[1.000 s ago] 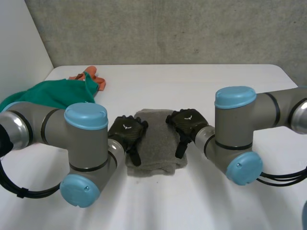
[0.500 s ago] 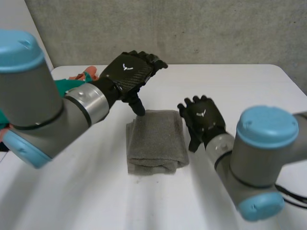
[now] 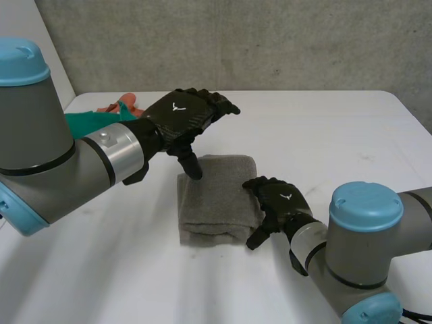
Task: Fold the laundry.
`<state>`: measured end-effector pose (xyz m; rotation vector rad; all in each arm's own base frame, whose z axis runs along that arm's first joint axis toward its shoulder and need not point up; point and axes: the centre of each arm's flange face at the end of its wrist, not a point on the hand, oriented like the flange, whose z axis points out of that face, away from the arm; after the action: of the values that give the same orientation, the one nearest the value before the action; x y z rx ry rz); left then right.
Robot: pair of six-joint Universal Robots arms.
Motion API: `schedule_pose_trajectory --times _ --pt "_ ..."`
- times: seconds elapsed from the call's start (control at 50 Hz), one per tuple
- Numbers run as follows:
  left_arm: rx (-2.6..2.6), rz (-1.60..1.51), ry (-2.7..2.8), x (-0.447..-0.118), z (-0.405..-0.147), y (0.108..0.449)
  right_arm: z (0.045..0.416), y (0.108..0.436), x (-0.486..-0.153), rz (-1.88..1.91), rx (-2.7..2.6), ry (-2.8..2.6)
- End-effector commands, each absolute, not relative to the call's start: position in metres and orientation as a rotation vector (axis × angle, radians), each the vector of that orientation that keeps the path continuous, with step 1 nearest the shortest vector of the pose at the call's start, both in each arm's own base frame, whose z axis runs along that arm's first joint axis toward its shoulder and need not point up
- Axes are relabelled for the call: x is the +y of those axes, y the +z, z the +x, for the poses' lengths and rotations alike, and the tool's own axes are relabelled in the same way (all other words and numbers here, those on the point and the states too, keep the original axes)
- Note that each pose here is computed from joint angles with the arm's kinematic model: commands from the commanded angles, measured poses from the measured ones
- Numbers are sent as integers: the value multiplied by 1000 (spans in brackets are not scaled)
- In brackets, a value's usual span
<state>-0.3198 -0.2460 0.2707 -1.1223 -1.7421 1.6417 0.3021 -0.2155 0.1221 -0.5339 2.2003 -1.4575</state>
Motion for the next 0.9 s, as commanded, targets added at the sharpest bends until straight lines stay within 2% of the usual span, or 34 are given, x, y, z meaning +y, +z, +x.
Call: schedule_pose_trajectory --times 0.02,0.54,0.9 --pt "-1751 -1125 1629 -246 -320 267 307 116 -224 -462 2161 -1348" --pt "-1761 -1135 1598 -242 -320 260 322 98 -248 -369 2168 -1297" --pt "-1769 -1136 1585 -240 -319 257 333 116 -276 -537 2100 -1478"
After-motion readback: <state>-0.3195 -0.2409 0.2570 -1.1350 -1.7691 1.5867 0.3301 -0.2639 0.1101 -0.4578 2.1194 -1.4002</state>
